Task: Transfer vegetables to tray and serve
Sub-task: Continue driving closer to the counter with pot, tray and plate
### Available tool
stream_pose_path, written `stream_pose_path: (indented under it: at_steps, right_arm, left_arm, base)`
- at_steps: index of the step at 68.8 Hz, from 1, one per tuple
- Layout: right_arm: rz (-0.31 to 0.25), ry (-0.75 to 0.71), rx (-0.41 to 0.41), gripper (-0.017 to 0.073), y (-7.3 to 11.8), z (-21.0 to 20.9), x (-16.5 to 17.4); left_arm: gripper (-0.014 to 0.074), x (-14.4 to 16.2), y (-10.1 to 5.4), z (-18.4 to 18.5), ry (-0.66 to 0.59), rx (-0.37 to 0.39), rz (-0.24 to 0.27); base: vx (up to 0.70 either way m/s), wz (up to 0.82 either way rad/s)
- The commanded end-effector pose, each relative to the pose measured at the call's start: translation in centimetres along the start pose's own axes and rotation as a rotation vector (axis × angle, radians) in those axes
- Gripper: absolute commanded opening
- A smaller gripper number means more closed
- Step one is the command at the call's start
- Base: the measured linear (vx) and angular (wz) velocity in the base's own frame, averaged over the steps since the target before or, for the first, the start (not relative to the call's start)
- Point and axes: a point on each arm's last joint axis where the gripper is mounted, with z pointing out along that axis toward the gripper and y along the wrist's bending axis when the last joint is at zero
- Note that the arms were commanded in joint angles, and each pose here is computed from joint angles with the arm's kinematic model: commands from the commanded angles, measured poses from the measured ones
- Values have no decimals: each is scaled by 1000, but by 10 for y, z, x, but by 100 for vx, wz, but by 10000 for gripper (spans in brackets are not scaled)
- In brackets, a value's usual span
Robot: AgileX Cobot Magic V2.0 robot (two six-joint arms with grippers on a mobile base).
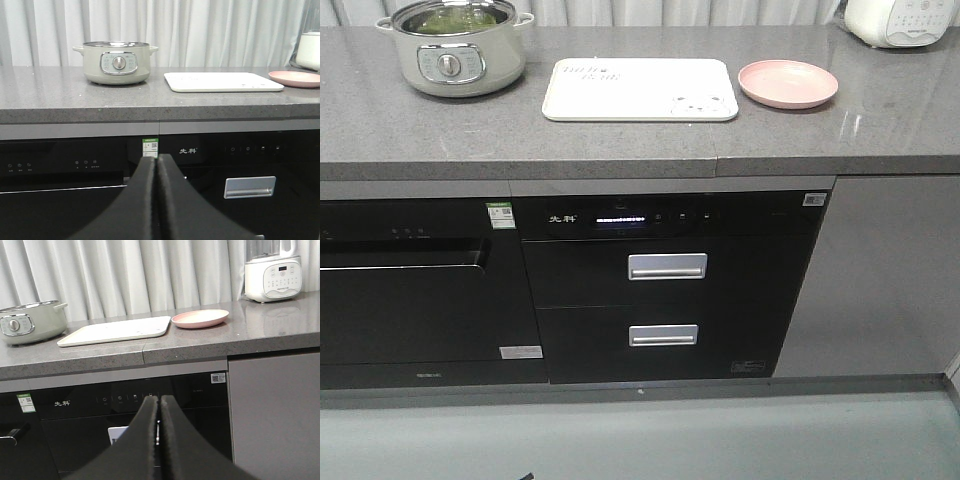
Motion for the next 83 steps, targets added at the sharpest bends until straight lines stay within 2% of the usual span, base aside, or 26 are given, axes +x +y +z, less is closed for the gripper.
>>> stream_pose_path:
  at_steps: [1, 83]
  right_arm:
    - [-9, -71, -7, -2, 0, 0, -3]
    - [-9, -70, -6, -2, 0, 0, -3]
  left_arm:
    - [-6, 1, 1, 0, -65, 0, -10]
    - [-6, 1, 1, 0, -65, 0, -10]
  base:
    - [7, 1]
    - [5, 0]
